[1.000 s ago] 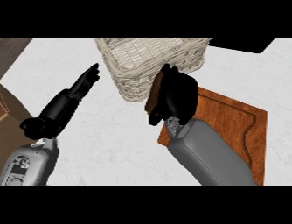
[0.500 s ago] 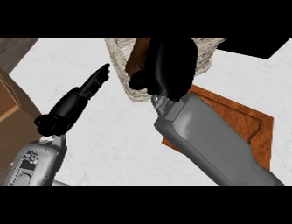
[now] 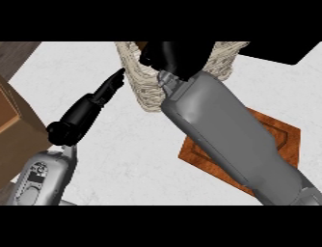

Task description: Pick the sweet potato from the cutting board and place it in the basket

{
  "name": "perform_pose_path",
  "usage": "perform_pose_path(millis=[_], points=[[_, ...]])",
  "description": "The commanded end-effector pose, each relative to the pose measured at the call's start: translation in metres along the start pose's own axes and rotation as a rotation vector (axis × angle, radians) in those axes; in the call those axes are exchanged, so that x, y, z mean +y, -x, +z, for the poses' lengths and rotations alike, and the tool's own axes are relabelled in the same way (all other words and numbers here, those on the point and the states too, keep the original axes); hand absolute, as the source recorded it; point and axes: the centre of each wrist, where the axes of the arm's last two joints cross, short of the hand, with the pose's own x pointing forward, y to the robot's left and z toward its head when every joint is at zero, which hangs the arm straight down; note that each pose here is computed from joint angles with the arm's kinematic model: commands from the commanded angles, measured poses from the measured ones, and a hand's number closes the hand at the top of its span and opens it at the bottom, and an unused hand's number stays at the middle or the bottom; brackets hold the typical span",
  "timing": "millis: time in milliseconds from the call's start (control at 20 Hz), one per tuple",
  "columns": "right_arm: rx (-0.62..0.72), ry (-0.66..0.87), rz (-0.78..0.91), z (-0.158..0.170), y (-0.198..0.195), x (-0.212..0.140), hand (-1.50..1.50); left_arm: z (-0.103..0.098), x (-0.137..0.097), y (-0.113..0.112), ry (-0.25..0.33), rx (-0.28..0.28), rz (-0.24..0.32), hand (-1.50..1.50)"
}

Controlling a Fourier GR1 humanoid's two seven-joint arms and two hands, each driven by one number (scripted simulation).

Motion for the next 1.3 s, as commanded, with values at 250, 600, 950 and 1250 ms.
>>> perform_pose_path(millis=[250,600,950,1250], points=[[0.268,0.142,-0.032,-0.029,-0.032,-0.007,1.5,-0.004,0.0,0.002,-0.014,0.005,-0.002,0.0],[0.321,0.269,-0.048,-0.051,-0.046,-0.016,1.5,-0.003,-0.002,0.005,-0.044,0.012,0.006,0.0],[0.376,0.345,-0.028,-0.069,-0.047,-0.016,1.5,-0.001,0.017,0.002,-0.081,0.013,-0.021,0.0],[0.461,0.318,-0.016,-0.083,-0.03,-0.003,1.5,0.003,0.01,0.005,-0.079,0.016,-0.008,0.0]])
